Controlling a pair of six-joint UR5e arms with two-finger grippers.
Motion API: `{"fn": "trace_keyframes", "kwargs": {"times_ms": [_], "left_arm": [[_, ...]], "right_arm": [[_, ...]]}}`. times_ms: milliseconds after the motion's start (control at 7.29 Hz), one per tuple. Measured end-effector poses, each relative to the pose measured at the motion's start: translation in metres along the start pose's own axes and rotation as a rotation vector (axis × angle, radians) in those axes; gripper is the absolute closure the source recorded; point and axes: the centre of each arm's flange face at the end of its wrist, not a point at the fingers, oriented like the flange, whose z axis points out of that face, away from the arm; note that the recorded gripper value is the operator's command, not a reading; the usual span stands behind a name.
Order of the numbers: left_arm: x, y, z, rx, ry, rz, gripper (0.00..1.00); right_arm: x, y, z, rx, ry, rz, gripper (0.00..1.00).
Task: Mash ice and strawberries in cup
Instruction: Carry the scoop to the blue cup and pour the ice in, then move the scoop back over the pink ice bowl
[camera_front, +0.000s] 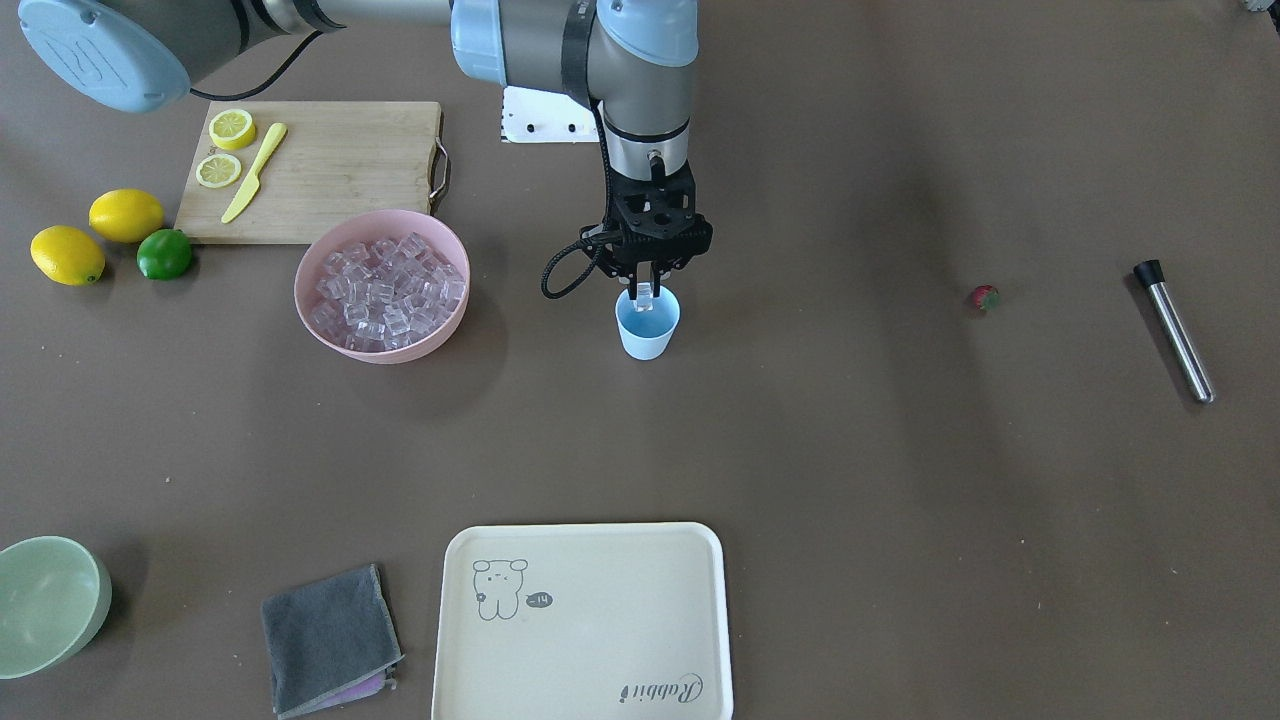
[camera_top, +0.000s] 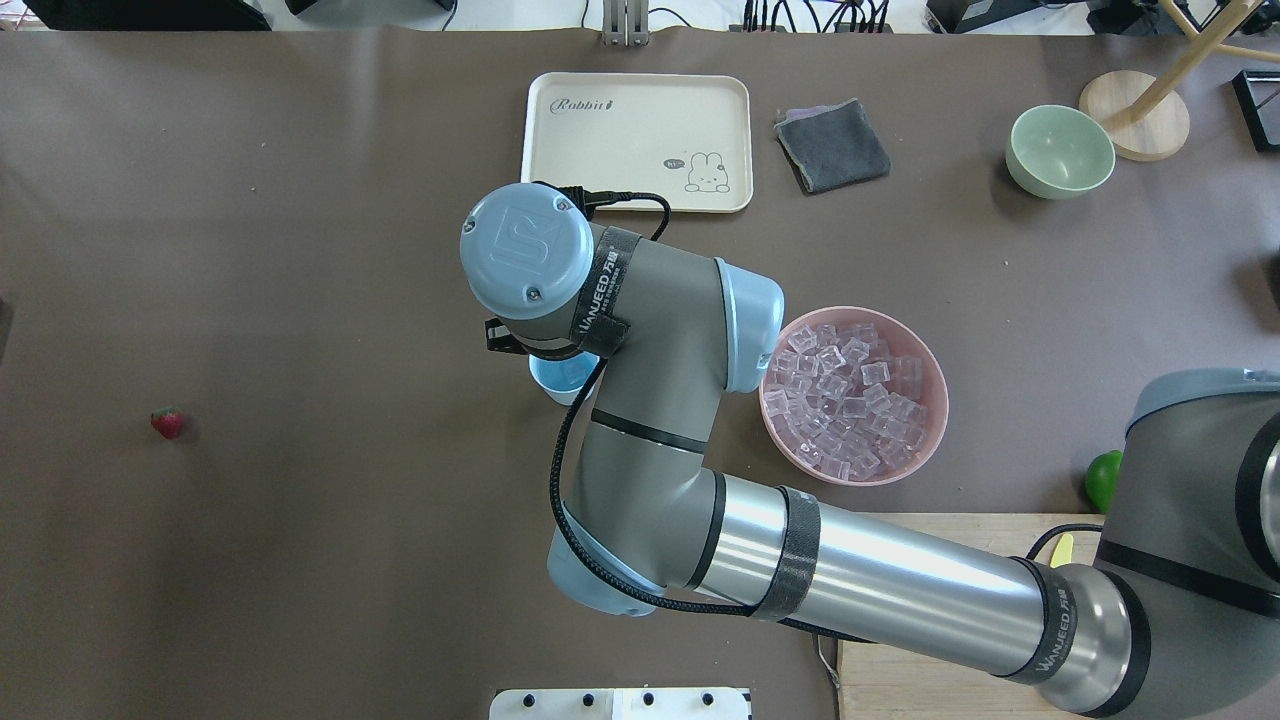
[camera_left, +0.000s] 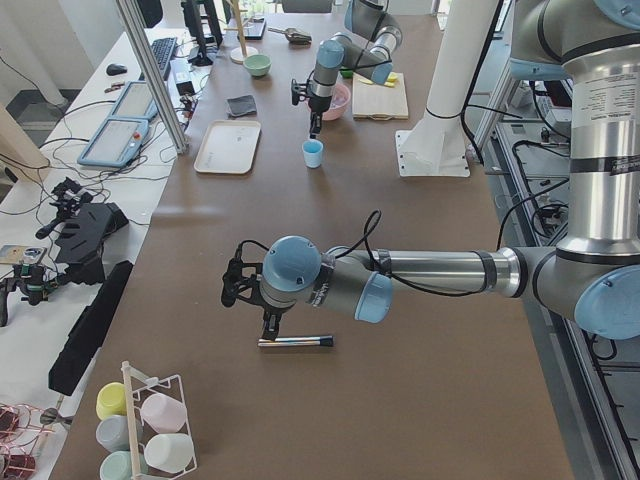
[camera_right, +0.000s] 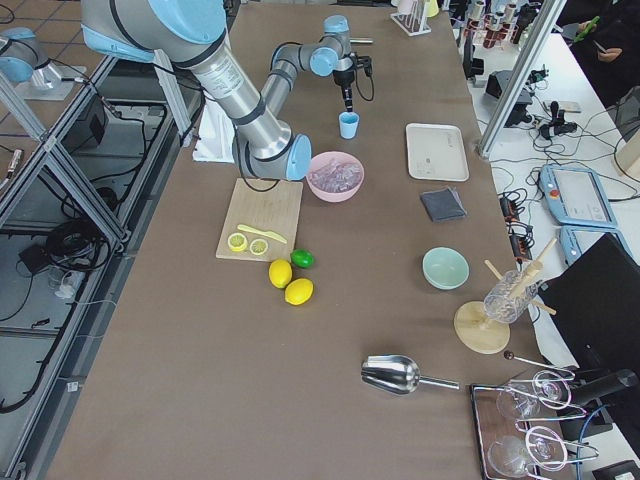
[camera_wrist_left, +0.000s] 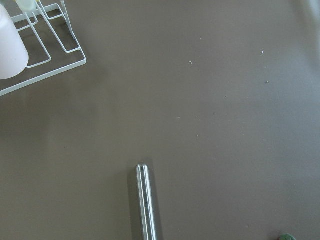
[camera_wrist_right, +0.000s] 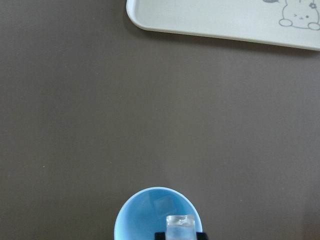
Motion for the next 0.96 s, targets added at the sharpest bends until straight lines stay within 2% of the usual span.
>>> {"fn": "trace_keyframes", "kwargs": {"times_ms": [137, 412, 960], "left_arm": [[-0.0001, 0.0, -0.0006, 0.002, 0.0, 0.0, 0.01], [-0.0001, -0.0001, -0.0015, 0.003, 0.0, 0.0, 0.01], [0.0004, -0.0009, -0.0027, 0.006, 0.0, 0.002, 0.01]], "right_arm": [[-0.0018, 0.0027, 0.0012, 0.001, -0.003, -0.004, 0.83], [-0.0002, 0.0027, 0.0042, 0.009, 0.001, -0.006, 0.14], [0.0039, -0.0001, 0.0042, 0.031, -0.03, 0.032, 0.12]]}}
